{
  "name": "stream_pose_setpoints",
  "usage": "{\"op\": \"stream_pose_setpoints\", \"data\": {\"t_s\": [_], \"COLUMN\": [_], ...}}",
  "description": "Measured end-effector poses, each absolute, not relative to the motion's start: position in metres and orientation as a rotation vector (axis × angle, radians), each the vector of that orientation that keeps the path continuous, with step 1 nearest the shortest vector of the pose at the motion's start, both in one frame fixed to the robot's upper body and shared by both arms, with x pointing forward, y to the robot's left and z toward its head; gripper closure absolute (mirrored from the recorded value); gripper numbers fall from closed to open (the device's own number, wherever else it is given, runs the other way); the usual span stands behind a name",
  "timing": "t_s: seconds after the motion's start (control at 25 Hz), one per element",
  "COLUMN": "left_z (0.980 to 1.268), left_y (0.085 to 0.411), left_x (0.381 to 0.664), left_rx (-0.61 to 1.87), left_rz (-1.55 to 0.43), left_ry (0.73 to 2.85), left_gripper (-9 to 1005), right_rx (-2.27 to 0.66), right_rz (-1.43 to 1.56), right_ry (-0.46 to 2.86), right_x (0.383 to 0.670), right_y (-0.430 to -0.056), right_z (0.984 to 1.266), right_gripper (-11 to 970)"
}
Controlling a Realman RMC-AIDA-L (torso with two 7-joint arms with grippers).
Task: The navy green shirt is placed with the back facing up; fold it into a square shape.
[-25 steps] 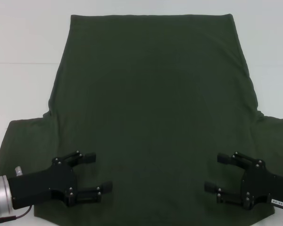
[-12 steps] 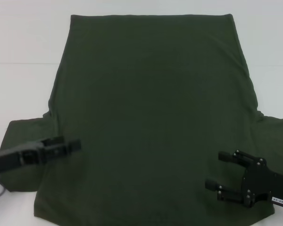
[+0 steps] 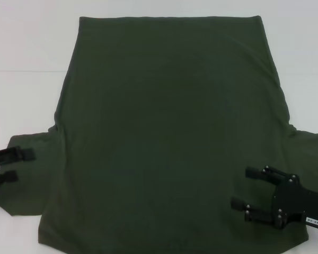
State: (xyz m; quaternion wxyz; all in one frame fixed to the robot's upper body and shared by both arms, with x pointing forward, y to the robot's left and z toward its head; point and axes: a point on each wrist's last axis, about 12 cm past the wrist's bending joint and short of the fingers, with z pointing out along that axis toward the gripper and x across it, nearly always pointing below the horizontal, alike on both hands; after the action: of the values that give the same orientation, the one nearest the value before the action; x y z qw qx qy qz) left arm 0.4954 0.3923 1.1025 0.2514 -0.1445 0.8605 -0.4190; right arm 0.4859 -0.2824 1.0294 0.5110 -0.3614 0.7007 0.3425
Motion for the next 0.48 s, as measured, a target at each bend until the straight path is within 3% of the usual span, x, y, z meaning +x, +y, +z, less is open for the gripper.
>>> {"op": "stream_pose_setpoints", "data": {"t_s": [0.2,0.48], "left_z": [1.102,1.096], "left_y": [0.41,0.416], "left_x": [0.489,0.492], "left_rx": [-0.568,-0.621], "left_rz": [-1.043,-0.932], "left_ry": [2.456,2.539], "left_gripper": [50,51], "right_rx": [-0.874,-0.878], "right_rz": [0.819,0.82], "right_ry": [1.685,1.681], "right_x": [0.487,0.487], "right_y": [-0.282,-0.282], "right_z": [1.03,1.031], "right_gripper": [73,74]}}
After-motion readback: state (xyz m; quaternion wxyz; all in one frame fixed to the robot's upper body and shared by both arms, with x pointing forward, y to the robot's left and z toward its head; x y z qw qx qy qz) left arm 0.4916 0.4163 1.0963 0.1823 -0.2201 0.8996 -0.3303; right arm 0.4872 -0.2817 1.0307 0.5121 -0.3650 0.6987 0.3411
